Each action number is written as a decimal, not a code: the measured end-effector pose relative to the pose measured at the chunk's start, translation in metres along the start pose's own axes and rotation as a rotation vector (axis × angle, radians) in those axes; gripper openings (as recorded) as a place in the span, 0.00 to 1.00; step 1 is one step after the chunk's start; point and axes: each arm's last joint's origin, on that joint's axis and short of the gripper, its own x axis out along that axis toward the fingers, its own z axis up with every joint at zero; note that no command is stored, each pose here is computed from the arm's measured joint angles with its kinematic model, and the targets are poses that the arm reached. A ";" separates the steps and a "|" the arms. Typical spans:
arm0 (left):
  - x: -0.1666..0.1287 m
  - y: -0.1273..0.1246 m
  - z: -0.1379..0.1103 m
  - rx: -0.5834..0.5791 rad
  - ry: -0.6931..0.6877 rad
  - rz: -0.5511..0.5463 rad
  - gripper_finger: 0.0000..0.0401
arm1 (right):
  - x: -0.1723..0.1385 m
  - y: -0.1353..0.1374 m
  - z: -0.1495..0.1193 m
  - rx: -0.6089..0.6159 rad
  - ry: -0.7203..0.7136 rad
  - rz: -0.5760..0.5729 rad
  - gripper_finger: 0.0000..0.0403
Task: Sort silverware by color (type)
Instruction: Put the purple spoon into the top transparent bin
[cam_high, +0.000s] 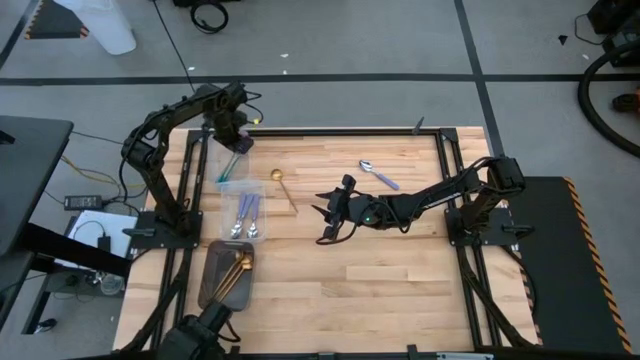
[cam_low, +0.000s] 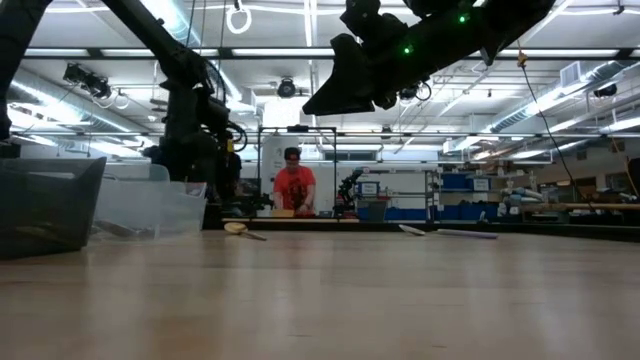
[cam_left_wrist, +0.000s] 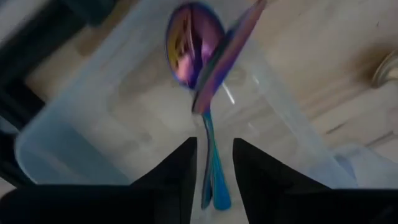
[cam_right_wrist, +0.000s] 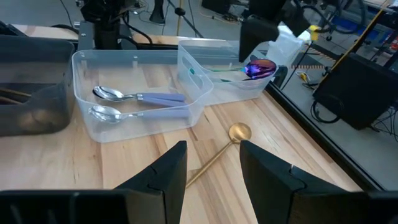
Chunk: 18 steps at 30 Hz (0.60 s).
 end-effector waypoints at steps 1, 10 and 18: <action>-0.001 -0.001 0.002 0.009 -0.015 0.004 0.28 | 0.000 0.000 0.000 0.000 0.000 0.000 0.39; -0.003 -0.012 0.013 0.071 -0.102 0.342 0.28 | 0.000 0.000 0.000 0.000 0.000 0.002 0.39; -0.011 -0.027 0.005 0.162 0.003 0.512 0.28 | 0.000 0.000 0.000 0.004 0.000 0.004 0.39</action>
